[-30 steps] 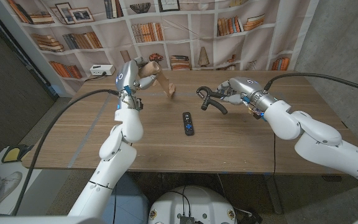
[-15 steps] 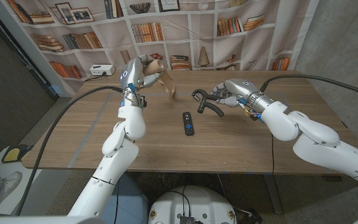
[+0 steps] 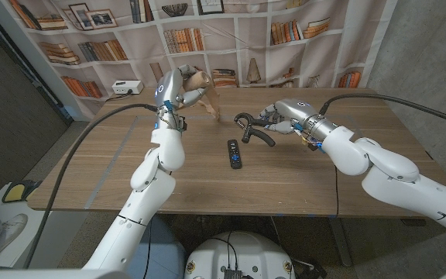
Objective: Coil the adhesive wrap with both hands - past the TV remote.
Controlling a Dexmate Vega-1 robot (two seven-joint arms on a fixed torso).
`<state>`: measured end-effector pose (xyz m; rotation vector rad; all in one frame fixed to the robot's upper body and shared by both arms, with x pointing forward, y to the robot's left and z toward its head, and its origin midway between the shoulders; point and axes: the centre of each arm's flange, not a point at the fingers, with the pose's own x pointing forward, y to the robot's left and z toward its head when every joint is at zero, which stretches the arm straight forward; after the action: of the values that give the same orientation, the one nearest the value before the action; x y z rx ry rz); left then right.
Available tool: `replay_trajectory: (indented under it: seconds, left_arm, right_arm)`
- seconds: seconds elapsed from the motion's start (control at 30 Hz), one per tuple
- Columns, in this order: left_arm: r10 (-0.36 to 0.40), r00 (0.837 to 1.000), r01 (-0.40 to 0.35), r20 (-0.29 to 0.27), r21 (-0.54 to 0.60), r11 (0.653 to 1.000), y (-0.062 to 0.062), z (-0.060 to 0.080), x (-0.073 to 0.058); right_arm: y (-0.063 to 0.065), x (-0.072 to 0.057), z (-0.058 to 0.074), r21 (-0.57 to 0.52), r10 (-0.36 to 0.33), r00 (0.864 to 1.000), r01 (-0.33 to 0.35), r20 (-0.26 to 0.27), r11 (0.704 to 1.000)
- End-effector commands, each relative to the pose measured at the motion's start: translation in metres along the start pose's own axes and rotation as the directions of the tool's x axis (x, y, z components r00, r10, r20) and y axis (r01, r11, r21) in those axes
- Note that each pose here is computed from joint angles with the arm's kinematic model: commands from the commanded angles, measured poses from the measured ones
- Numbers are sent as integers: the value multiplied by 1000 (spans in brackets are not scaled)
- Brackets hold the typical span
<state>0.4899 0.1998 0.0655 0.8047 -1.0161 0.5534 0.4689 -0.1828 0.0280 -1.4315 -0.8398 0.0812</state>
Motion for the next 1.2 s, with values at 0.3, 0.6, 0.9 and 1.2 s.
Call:
replay_trajectory:
  seconds: [0.3, 0.6, 0.9, 1.2]
  left_arm:
    - [-14, 998, 15, 65, -24, 1000, -11, 22, 9]
    - [-11, 996, 14, 89, -32, 999, -14, 29, 10]
    - [-17, 993, 23, 114, -48, 999, -21, 37, 13]
    - [-24, 989, 34, 146, -67, 997, -29, 50, 14]
  right_arm:
    - [9, 12, 11, 4, 8, 998, -8, 57, 1000]
    - [9, 16, 14, 12, 3, 997, -4, 71, 1000]
    - [9, 19, 18, 41, -20, 996, 16, 87, 999]
    - [9, 22, 22, 54, -29, 994, 23, 103, 998]
